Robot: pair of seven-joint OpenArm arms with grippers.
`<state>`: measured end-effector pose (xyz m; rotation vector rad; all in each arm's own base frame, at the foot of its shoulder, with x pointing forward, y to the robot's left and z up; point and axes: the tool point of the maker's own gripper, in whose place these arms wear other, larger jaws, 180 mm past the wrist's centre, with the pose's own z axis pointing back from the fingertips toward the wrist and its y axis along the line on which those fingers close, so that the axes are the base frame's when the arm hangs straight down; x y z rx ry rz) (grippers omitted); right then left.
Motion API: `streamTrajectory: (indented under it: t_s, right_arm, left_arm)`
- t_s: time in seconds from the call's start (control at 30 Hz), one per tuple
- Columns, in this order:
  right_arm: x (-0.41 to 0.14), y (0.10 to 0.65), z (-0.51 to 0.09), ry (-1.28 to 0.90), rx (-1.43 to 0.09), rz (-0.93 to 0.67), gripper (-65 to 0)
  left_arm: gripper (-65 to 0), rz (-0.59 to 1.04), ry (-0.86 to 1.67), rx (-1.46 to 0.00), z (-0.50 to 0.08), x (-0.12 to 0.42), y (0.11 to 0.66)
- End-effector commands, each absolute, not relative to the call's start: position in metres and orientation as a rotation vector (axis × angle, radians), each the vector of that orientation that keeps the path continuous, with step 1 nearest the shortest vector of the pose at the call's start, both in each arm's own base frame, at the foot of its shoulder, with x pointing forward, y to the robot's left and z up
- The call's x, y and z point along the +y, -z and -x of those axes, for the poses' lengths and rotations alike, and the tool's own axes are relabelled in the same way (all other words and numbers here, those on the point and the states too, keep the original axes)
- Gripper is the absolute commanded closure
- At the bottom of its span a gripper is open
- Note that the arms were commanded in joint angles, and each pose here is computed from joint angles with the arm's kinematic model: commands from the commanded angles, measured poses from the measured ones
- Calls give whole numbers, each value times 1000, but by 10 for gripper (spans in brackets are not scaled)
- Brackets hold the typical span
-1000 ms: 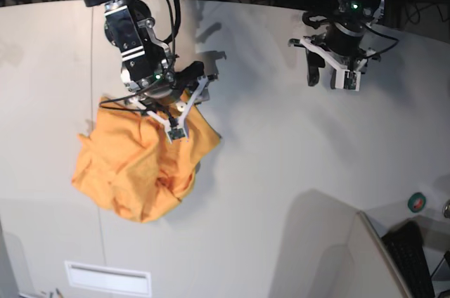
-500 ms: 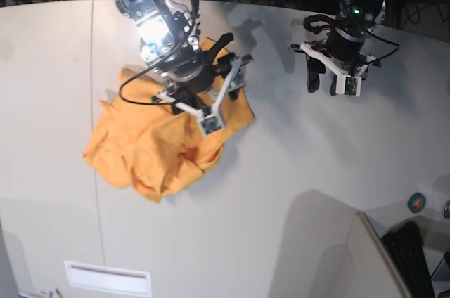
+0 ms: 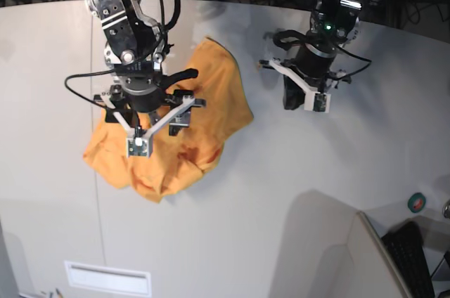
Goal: Layout the t-shirt on the table in an organized manner, then fold the t-shirt properly
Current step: 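Move the right gripper down onto the crumpled orange t-shirt, then grasp the shirt with the right gripper and drag it toward the table edge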
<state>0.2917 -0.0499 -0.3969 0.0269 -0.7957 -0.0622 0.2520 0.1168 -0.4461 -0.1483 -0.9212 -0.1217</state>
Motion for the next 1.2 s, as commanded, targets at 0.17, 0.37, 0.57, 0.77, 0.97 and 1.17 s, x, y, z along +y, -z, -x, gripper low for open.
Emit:
streamTrajectory:
  t_s: [0.17,0.37,0.57,0.77,0.97,1.17]
  right_arm:
    - [-57,396,-310,64,-826,2,-414]
    - [-50,388,-318,-2,-889,-21,-8]
    - [-91,359,-358,92,-972,39,0]
    - [-109,315,-406,-7,-1098,115,0]
    - [-108,286,-451,-106,-1160,179,0]
    - [-106,256,-487,-139,-1209,218,0]
  left_arm:
    - [0,250,262,-907,-260,57,457]
    - [0,265,337,-840,-266,31,484]
    - [0,239,307,-808,-261,46,495]
    - [0,188,220,-800,-258,78,500]
    - [0,168,173,-859,-262,96,479]
    - [0,100,79,-873,-265,138,457]
